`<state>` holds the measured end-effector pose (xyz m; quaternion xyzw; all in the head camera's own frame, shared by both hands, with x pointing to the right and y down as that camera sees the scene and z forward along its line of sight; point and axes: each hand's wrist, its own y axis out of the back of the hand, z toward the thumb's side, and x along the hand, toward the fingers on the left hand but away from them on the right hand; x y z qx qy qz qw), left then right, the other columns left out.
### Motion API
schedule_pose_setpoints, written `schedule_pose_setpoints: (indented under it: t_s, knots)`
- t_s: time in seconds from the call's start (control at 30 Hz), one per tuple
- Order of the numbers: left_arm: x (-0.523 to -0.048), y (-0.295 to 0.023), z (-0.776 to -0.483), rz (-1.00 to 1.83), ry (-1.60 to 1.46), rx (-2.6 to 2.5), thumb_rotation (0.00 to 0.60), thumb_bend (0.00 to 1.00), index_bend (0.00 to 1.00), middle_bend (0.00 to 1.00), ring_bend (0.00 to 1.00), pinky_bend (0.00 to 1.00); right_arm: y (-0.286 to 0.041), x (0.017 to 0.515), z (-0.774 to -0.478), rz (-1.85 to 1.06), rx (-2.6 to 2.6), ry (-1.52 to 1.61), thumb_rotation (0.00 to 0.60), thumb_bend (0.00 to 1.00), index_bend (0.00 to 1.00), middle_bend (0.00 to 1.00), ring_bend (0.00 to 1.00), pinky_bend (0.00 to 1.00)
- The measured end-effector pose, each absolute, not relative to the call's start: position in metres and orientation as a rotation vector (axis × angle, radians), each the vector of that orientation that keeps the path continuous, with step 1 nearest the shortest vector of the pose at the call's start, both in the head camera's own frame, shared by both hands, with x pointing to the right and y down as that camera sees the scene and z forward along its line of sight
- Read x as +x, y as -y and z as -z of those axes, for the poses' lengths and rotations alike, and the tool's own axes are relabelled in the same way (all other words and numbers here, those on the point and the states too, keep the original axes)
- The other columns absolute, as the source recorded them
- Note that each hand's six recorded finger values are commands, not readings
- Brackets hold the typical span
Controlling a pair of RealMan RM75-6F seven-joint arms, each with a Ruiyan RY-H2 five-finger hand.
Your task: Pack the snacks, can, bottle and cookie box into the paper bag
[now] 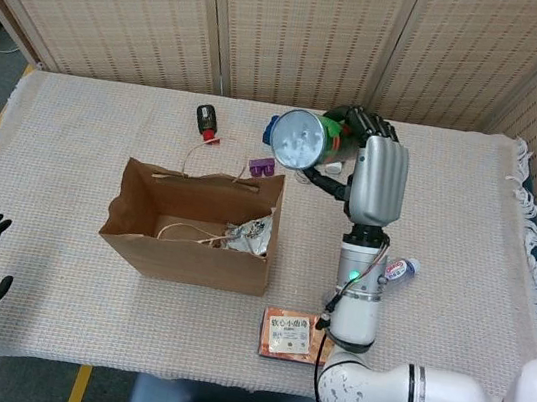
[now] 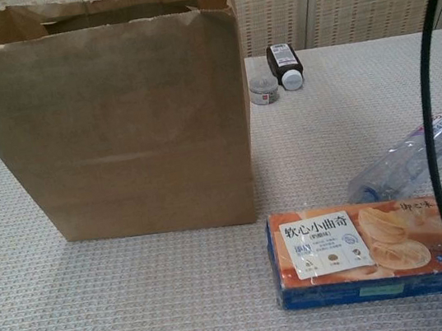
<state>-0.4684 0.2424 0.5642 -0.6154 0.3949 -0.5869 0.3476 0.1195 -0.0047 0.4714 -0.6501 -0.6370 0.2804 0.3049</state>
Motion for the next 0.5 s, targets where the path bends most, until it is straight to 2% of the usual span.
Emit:
schedule_pose_setpoints:
  t_s: [0.27,0.5]
  knots:
    - [-0.47,-0.243,-0.563,1.515,-1.038,-1.607,0.6,0.36,0.04,0.0,0.0,0.0,-0.01,0.045,-0.473,-0.573,-1.849,1.754,0.6,0.35,0.74,0.68,0.65,0.81]
    - [-0.472,-0.245,-0.562,1.511,-1.048,-1.611,0.6,0.36,0.04,0.0,0.0,0.0,-0.023,0.002,-0.474,-0.444,-1.944,1.822,0.6,0.35,0.73,0.68,0.65,0.81]
